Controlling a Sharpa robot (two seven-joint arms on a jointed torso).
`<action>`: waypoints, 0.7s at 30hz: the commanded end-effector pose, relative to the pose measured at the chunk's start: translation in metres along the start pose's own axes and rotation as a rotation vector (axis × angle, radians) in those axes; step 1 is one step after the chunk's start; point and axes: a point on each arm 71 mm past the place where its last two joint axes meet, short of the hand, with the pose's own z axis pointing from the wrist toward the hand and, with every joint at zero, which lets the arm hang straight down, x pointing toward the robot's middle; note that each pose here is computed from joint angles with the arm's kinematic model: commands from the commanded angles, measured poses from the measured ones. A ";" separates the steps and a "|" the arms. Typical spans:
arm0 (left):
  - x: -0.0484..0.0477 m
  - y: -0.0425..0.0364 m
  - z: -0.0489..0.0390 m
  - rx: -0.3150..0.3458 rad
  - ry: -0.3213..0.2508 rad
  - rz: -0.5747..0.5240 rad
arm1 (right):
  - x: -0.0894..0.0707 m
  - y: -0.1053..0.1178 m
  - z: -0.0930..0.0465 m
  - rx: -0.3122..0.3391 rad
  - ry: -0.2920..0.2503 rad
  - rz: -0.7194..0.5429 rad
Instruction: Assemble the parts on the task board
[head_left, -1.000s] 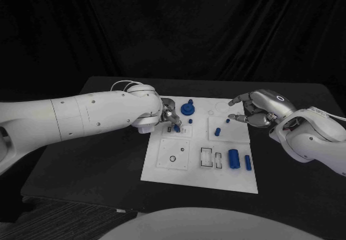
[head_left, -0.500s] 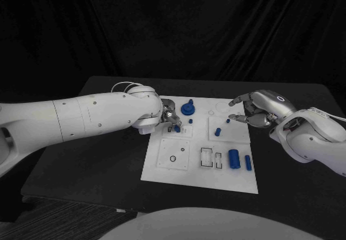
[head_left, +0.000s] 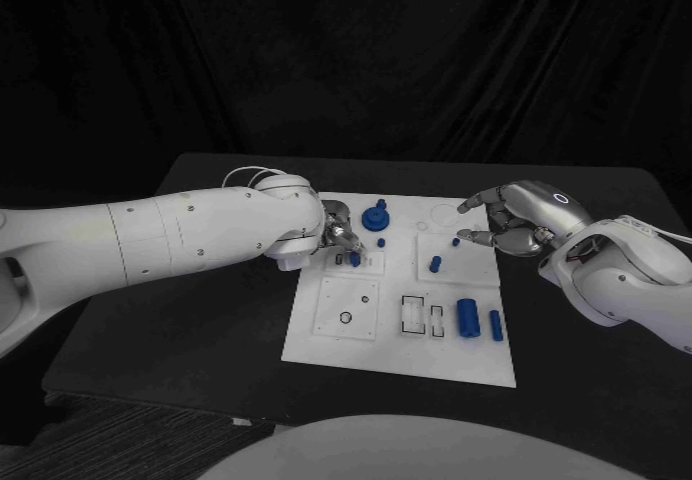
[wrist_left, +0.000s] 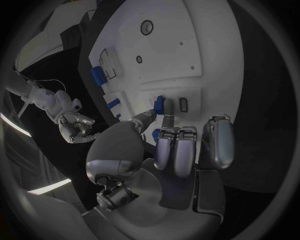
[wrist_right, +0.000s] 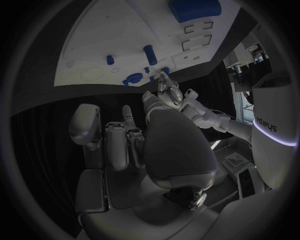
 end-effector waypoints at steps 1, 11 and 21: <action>0.0019 -0.0019 0.0000 0.017 0.008 0.001 | 0.001 -0.001 0.000 0.014 0.000 0.000; 0.0021 0.0003 0.0000 0.013 0.017 0.004 | 0.002 -0.001 0.000 0.014 0.002 0.001; 0.0022 0.0023 -0.0006 0.013 0.022 0.006 | 0.002 -0.001 -0.001 0.015 0.003 0.001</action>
